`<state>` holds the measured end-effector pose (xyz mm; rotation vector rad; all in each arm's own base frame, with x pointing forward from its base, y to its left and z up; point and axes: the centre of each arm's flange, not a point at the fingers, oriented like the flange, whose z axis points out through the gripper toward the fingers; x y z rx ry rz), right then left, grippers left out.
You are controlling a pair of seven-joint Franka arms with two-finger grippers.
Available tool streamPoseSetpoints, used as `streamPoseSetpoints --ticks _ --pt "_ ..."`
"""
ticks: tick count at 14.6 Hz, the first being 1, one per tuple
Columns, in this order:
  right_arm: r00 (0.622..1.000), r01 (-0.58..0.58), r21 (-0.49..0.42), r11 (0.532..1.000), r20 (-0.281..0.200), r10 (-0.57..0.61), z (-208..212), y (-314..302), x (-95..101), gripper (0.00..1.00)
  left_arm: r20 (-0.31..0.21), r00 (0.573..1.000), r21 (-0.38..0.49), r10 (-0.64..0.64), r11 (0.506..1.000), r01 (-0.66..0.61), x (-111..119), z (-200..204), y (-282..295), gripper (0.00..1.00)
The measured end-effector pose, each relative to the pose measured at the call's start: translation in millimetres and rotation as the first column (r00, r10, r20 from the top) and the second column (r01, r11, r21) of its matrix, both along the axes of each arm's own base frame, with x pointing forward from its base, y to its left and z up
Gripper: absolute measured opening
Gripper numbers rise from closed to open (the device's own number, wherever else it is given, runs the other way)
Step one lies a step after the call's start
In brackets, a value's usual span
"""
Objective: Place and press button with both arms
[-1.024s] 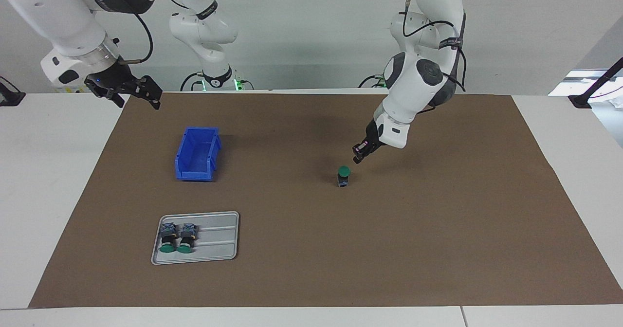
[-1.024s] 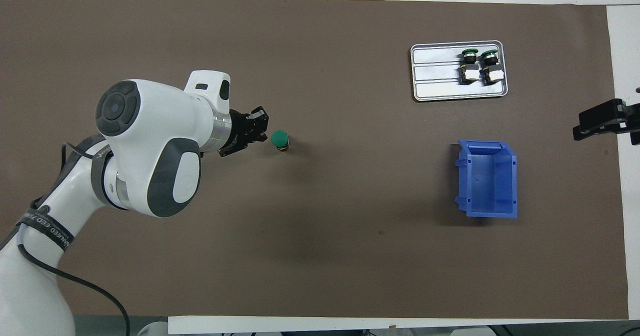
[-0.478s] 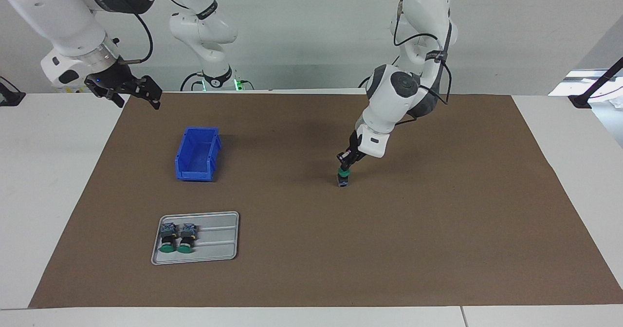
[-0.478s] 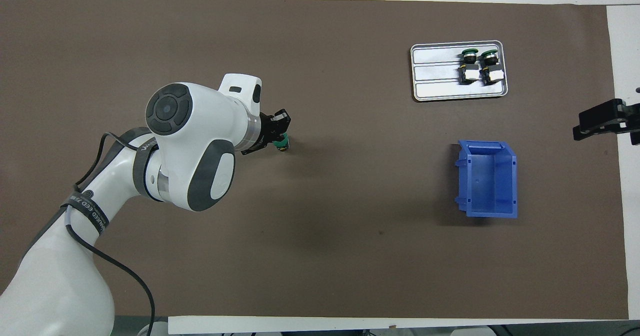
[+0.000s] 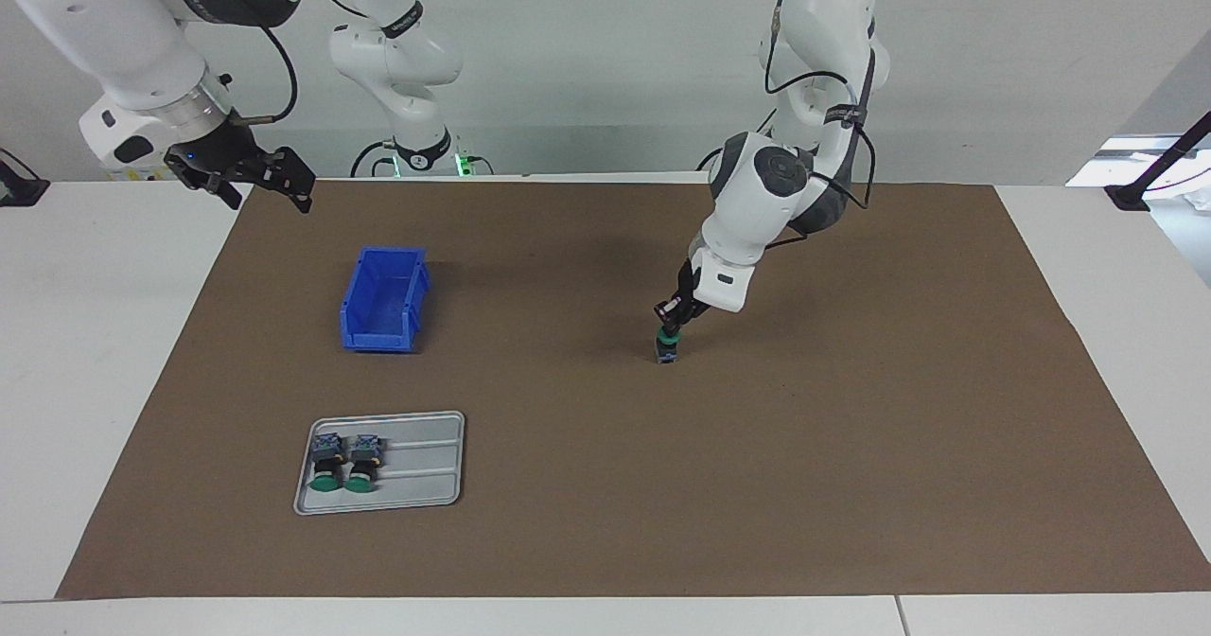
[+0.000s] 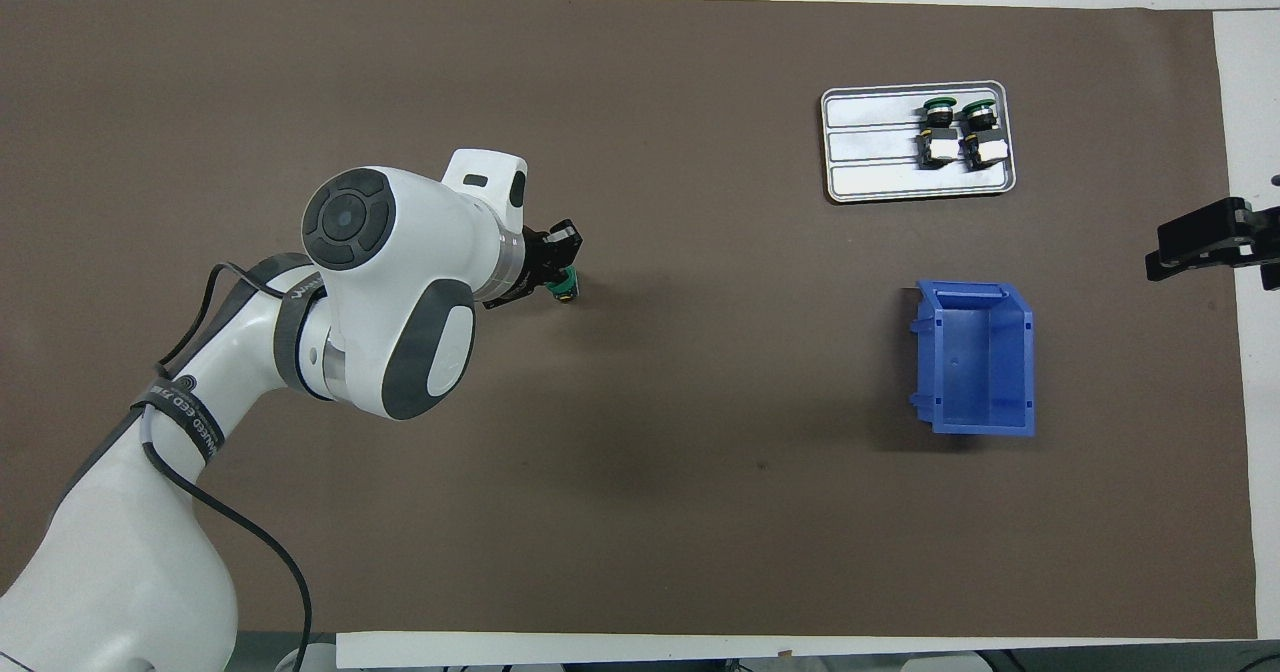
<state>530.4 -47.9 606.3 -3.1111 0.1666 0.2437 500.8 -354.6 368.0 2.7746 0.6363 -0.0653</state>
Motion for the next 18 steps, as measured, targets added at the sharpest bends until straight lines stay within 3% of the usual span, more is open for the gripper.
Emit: streamPoseSetpoints --ticks 11,14,18 --pt "1.0 0.0 0.0 1.0 0.0 0.0 0.0 0.0 0.0 0.99 0.02 1.0 -0.003 -0.009 1.0 0.009 1.3 -3.2 -0.5 0.01" --pt "1.0 0.0 0.0 1.0 0.0 0.0 -0.1 0.0 0.0 0.99 0.001 1.0 -0.004 0.0 1.0 0.0 8.7 18.3 11.3 0.04" --pt "1.0 0.0 0.0 1.0 0.0 0.0 0.0 0.0 0.0 0.99 -0.038 0.999 -0.013 0.02 1.0 -0.02 29.9 82.2 42.8 0.1"
